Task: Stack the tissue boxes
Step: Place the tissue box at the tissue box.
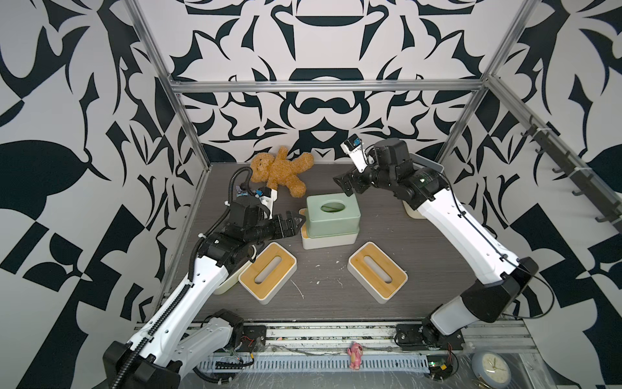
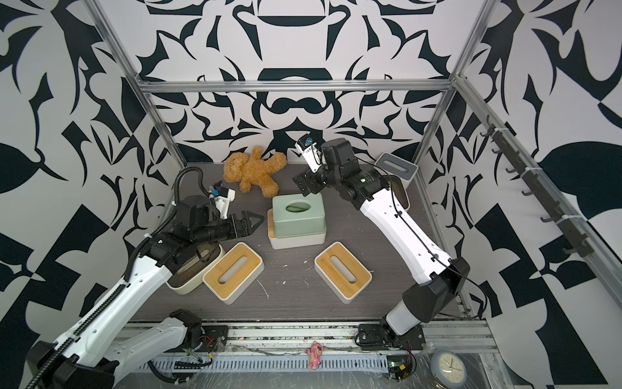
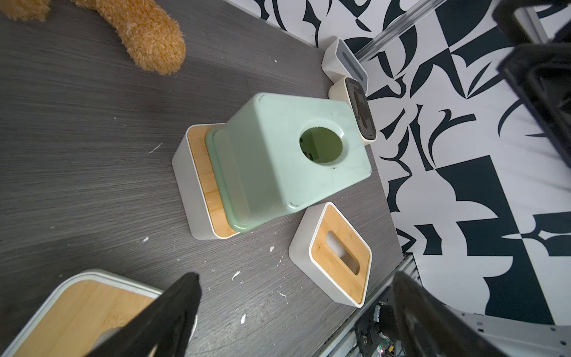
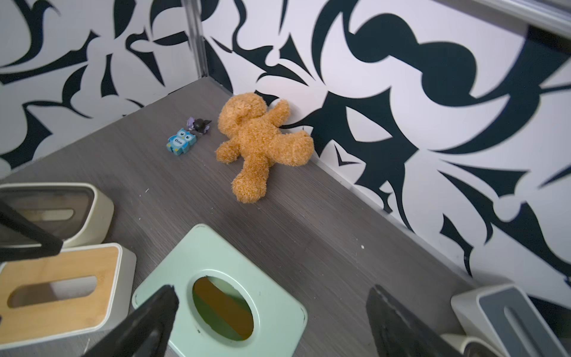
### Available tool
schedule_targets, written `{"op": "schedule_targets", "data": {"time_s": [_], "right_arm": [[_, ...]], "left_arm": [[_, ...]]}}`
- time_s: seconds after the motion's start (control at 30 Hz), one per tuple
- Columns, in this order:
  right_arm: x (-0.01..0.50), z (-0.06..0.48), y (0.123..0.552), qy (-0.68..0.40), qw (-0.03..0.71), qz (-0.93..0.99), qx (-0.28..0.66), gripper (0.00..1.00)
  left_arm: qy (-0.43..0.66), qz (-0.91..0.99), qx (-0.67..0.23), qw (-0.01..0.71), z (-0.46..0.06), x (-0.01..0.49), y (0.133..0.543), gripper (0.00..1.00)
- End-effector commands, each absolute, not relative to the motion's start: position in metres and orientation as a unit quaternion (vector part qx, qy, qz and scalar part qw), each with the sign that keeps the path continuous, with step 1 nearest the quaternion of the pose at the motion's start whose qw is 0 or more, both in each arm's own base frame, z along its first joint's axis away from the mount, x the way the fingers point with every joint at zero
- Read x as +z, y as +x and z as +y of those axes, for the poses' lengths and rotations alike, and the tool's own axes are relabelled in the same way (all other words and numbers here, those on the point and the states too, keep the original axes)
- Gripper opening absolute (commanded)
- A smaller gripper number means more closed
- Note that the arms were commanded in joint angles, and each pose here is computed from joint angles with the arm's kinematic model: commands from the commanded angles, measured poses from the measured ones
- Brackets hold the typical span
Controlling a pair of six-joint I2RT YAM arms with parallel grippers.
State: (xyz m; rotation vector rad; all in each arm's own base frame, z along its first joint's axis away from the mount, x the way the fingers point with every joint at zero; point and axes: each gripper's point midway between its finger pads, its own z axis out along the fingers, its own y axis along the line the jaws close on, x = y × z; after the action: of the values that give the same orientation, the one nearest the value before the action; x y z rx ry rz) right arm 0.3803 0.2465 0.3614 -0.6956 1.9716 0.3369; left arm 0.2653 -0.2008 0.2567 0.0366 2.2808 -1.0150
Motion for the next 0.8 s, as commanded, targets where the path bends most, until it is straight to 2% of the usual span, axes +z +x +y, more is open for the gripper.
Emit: {"op": "schedule_targets", "data": {"time_s": [0.0, 0.1, 0.23, 0.43, 0.77], "right_arm": [[0.336, 0.214, 0.384, -0.137, 0.472, 0.855, 0.167, 0.99], [0.317, 0.176, 0.377, -0.031, 0.433, 0.874, 0.218, 0.99], [0.294, 0.150, 0.372, 0.087, 0.334, 0.860, 0.375, 1.00], [0.284, 0.178, 0.362, 0.107, 0.262, 0.837, 0.467, 0.99], [0.263, 0.204, 0.372, 0.105, 0.234, 0.836, 0.485, 0.99]], "left_arm": [[-0.009, 0.859, -0.410, 0.306, -0.208, 0.267, 0.272, 0.99], [-0.021, 0.853, -0.427, 0.299, -0.215, 0.264, 0.279, 0.99], [-0.020, 0.855, -0.430, 0.288, -0.223, 0.257, 0.289, 0.99], [-0.015, 0.877, -0.397, 0.269, -0.227, 0.240, 0.305, 0.99], [0.008, 0.882, -0.409, 0.234, -0.254, 0.231, 0.324, 0.99]]}}
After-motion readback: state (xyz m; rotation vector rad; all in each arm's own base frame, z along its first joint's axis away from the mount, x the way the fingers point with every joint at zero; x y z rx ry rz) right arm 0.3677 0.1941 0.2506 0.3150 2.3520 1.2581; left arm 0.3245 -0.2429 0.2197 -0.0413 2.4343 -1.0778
